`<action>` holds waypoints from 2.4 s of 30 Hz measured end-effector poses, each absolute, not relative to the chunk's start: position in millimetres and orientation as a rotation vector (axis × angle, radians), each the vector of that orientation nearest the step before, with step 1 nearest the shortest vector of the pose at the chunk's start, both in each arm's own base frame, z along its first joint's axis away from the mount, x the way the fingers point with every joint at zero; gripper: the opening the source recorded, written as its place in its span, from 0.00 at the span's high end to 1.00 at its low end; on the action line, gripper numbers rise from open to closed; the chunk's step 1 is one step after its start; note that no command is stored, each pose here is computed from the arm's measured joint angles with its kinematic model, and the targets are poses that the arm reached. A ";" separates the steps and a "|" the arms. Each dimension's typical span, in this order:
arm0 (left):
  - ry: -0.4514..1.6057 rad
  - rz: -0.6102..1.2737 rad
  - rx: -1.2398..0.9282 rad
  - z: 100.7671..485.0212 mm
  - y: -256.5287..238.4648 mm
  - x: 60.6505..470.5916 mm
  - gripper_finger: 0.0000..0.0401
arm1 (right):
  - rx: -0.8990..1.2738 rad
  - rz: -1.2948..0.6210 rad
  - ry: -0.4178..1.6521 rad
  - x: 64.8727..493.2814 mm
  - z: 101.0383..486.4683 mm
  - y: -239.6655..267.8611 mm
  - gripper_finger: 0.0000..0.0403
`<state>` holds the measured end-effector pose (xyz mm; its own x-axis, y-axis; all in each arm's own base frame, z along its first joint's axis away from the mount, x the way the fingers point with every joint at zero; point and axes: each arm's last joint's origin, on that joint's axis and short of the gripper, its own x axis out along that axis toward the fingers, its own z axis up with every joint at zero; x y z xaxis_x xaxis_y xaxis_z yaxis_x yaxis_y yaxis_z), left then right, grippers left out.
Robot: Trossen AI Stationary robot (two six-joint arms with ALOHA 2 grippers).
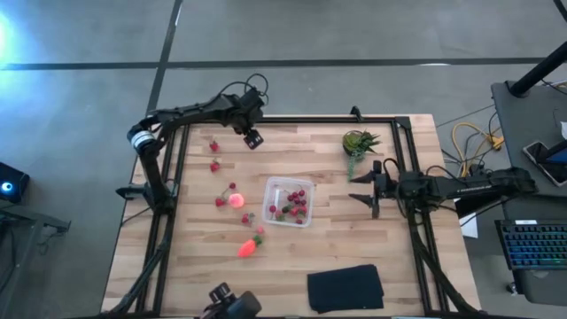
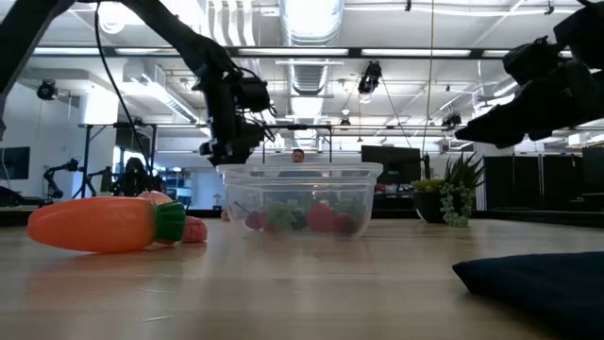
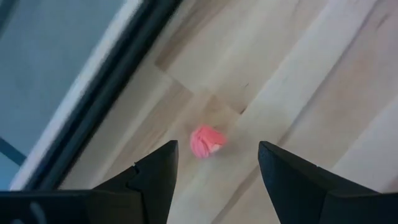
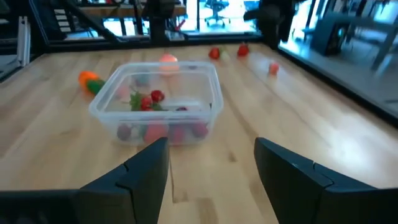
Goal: Pick and placing Produce into tupperware
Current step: Put the pink peach into the transparent bin
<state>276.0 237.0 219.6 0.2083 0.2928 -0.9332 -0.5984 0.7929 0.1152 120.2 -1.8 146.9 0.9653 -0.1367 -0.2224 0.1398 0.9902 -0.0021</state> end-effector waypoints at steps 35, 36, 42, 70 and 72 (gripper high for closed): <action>1.298 0.712 -0.589 158.9 264.6 281.5 0.48 | 0.197 -0.156 0.199 120.5 148.0 -1.7 0.43; 1.296 0.712 -0.589 159.3 264.7 281.7 0.48 | 0.203 -0.157 0.198 120.5 148.0 -1.7 0.43; 1.284 0.722 -0.576 160.1 266.1 282.7 0.51 | 0.208 -0.158 0.198 120.5 148.0 -1.7 0.43; 1.185 0.597 -0.535 223.6 225.5 285.6 0.82 | 0.208 -0.158 0.198 120.5 148.0 -1.7 0.43; 1.128 0.481 -0.529 244.1 208.9 287.0 0.82 | 0.208 -0.157 0.198 120.5 148.0 -1.7 0.43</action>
